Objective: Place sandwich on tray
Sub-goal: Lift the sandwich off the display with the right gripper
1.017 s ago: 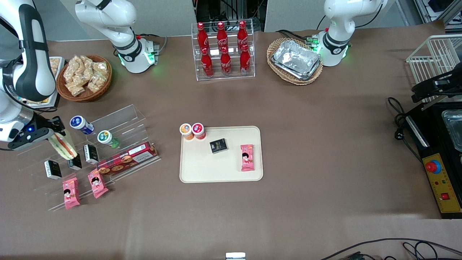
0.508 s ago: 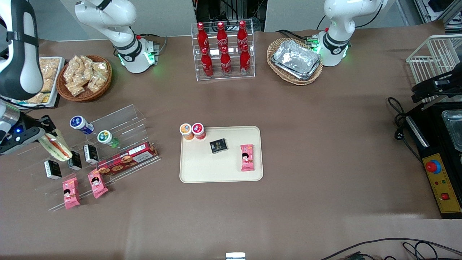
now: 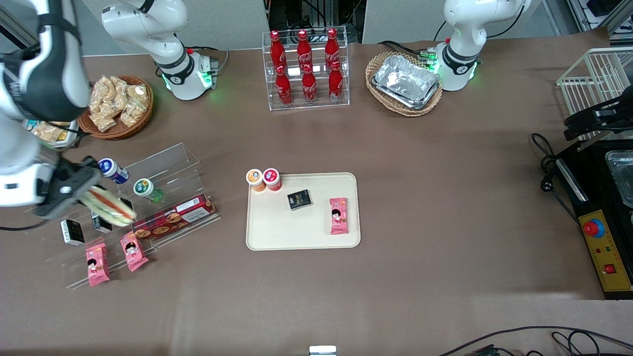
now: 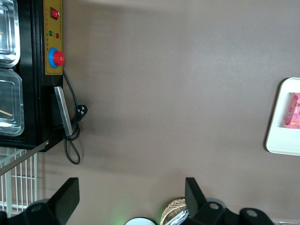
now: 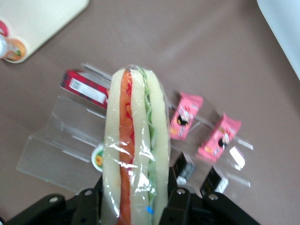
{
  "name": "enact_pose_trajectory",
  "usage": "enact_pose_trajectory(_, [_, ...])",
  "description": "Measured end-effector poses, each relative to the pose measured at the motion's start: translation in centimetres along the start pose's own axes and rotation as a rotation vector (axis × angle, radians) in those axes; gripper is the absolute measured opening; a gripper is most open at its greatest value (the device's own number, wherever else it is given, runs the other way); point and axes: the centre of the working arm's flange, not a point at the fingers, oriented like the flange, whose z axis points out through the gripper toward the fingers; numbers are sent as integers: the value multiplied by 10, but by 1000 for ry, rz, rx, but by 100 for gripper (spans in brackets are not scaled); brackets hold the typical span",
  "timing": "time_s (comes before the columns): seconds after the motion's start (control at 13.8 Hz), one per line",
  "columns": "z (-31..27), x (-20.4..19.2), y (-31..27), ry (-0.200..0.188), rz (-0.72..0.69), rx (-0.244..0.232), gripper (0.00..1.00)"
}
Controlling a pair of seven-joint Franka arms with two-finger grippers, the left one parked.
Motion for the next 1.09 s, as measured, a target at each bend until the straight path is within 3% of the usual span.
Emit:
enact_pose_trajectory(0.29, [0, 84, -54, 1, -163, -16, 49])
enact_pose_trajectory(0.51, [-1, 125, -90, 11, -280, -18, 49])
enact_pose_trajectory(1.09, [-11, 135, -97, 39, -482, -38, 49])
